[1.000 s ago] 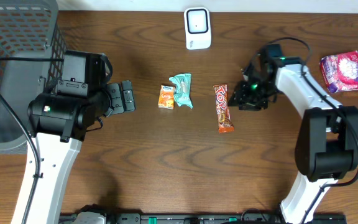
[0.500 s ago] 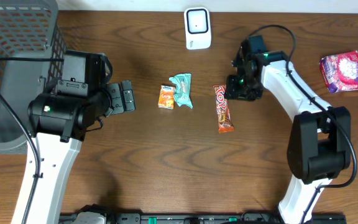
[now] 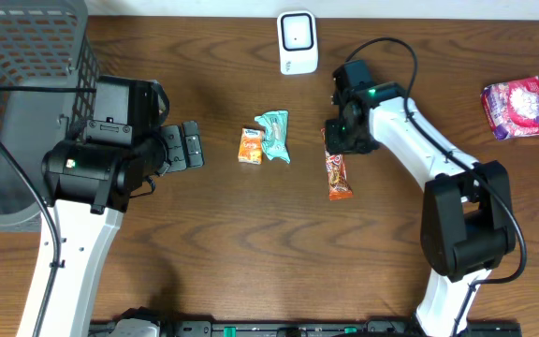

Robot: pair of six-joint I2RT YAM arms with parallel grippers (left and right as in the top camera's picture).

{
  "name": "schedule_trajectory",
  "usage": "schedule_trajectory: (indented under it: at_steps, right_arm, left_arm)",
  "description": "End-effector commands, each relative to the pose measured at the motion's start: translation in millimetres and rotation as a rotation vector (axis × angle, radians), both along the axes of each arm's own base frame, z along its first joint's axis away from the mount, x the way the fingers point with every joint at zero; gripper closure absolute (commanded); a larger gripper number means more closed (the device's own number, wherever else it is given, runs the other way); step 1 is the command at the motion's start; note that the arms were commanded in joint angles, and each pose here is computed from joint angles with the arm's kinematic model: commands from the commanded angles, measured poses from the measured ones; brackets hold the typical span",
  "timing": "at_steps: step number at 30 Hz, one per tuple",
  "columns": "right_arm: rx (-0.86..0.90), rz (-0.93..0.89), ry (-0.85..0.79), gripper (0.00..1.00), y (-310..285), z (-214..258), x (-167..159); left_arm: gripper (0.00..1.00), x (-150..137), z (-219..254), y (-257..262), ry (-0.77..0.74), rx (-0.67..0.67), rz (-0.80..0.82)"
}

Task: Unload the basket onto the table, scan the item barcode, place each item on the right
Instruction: 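Grasp the snack bar again by its end with the right gripper, then raise the snack bar up to the scanner face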

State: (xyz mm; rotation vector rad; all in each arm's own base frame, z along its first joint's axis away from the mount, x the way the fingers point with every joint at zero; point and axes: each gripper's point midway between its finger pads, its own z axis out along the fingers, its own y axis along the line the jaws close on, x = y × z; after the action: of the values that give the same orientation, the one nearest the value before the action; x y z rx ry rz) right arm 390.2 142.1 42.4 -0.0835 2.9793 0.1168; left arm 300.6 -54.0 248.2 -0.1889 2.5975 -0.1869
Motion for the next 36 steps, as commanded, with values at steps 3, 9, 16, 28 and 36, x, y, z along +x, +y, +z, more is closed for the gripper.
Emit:
schedule_trajectory:
  at_steps: [3,9,16,28,36]
  right_arm:
    - [-0.070,-0.008,-0.020,0.59,2.4,-1.1,-4.3]
    - [-0.105,-0.012,-0.021,0.61,8.3,-4.4,-10.2]
    - [-0.212,-0.019,-0.050,0.61,2.0,-15.6,-17.8]
    - [-0.172,-0.031,-0.046,0.62,3.3,-47.0,-30.3]
    - [-0.158,-0.031,-0.027,0.87,3.4,-55.9,-37.9]
  left_arm:
    - [0.02,0.0,-1.4,2.6,0.003,0.015,0.003]
    - [0.02,0.0,-1.4,2.6,0.003,0.015,0.003]
    - [0.02,0.0,-1.4,2.6,0.003,0.015,0.003]
    - [0.02,0.0,-1.4,2.6,0.003,0.015,0.003]
    - [0.02,0.0,-1.4,2.6,0.003,0.015,0.003]
